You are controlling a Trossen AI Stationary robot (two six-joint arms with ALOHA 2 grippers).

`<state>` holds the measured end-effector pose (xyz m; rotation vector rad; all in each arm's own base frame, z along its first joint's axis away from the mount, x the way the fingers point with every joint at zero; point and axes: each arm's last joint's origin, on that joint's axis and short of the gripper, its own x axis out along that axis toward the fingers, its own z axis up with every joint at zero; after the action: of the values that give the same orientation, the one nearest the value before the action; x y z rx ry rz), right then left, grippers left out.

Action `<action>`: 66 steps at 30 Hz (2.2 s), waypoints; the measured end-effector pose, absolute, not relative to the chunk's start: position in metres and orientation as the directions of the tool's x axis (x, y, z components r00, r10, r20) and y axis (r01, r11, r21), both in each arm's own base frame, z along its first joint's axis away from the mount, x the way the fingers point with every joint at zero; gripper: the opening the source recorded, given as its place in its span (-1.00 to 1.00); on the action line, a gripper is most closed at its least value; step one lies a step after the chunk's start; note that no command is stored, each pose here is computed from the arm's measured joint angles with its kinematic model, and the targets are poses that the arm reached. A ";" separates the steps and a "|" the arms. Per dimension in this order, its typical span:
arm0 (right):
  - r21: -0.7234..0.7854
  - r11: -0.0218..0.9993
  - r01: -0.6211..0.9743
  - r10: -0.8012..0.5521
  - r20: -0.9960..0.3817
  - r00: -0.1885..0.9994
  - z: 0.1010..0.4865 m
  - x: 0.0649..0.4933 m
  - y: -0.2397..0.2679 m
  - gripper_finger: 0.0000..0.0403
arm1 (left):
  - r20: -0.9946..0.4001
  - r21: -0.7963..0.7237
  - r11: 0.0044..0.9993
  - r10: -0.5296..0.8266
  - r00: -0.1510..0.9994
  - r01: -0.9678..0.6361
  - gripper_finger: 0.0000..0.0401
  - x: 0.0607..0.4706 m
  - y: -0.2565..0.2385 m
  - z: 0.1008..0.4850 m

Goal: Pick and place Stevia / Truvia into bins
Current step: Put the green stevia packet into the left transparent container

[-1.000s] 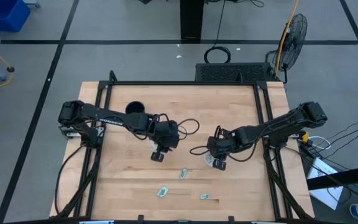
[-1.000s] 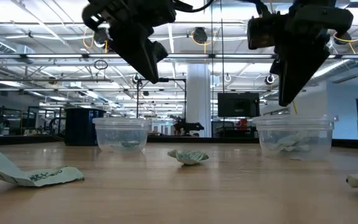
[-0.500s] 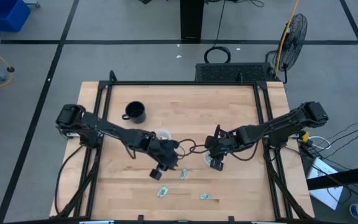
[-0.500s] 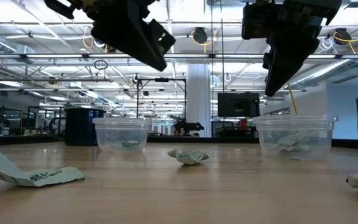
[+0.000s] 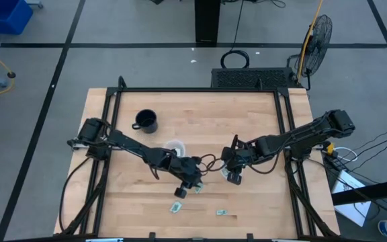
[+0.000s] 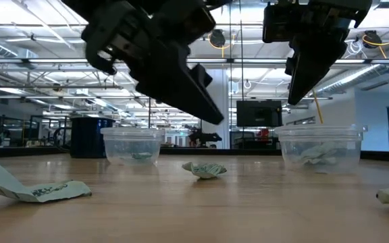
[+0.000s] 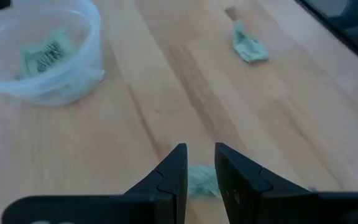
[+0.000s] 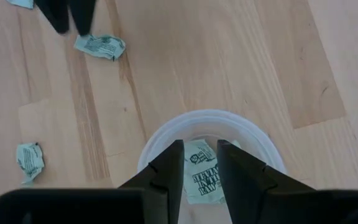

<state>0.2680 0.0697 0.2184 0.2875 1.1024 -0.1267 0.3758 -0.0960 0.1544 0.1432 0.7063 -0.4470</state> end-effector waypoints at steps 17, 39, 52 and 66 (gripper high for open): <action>0.173 0.954 0.247 0.043 -0.889 0.456 0.219 0.269 0.070 -0.56 | -0.689 -0.078 0.901 -0.358 0.630 0.427 -0.56 0.376 -0.095 0.142; 0.187 0.952 0.240 0.050 -0.874 0.483 0.220 0.271 0.071 -0.56 | -0.633 0.080 0.877 -0.322 0.703 0.474 -0.20 0.383 -0.094 0.146; 0.196 0.952 0.236 0.055 -0.865 0.499 0.221 0.273 0.071 -0.56 | -0.678 0.071 0.871 -0.315 0.664 0.486 -0.20 0.385 -0.097 0.120; 0.195 0.952 0.236 0.054 -0.866 0.497 0.221 0.273 0.071 -0.56 | -0.749 0.056 0.889 -0.265 0.608 0.455 -0.20 0.380 -0.086 0.114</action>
<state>0.2726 0.0709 0.2210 0.3063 1.0489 -0.1124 0.3803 -0.0856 0.1145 0.2518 0.8184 -0.4210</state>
